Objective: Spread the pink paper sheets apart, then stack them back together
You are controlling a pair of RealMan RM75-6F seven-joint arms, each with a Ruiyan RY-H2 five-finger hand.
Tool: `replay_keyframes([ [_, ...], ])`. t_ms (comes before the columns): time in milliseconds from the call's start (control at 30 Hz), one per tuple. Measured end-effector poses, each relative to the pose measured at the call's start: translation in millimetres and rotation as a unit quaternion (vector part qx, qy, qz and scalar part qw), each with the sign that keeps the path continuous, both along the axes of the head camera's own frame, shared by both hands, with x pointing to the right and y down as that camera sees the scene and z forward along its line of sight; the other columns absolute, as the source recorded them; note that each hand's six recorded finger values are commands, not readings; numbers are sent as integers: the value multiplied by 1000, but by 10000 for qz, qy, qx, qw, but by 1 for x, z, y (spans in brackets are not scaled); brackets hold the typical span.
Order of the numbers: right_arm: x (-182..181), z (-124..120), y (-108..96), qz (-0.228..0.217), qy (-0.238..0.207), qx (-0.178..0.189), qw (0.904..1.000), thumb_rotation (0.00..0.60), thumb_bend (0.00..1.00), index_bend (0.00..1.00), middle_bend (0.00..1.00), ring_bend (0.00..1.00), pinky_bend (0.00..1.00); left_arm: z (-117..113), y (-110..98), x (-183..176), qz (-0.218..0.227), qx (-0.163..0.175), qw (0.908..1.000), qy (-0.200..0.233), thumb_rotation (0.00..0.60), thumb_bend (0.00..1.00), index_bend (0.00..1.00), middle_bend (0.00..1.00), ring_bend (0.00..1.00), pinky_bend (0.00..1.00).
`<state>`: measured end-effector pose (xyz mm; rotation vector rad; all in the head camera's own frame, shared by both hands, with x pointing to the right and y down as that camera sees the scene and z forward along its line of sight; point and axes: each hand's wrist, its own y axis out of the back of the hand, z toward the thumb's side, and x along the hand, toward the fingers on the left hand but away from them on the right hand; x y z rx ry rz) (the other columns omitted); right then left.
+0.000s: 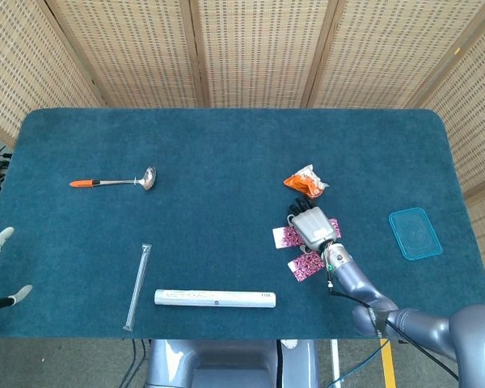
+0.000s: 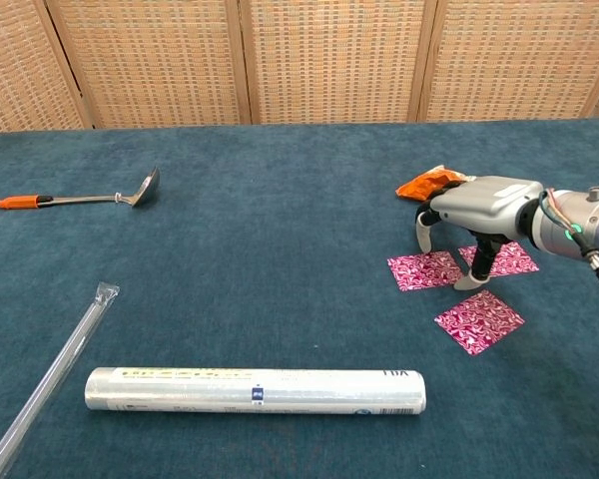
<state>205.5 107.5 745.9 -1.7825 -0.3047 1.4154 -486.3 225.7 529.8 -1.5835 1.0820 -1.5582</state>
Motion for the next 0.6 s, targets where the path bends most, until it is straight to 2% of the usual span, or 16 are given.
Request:
replay_keyframes([
  [600, -6, 3, -4, -35, 77, 14, 10000, 600, 247, 352, 161, 0, 0, 1, 1, -5, -43, -9, 10000, -3, 571, 0, 91, 0, 0, 0],
])
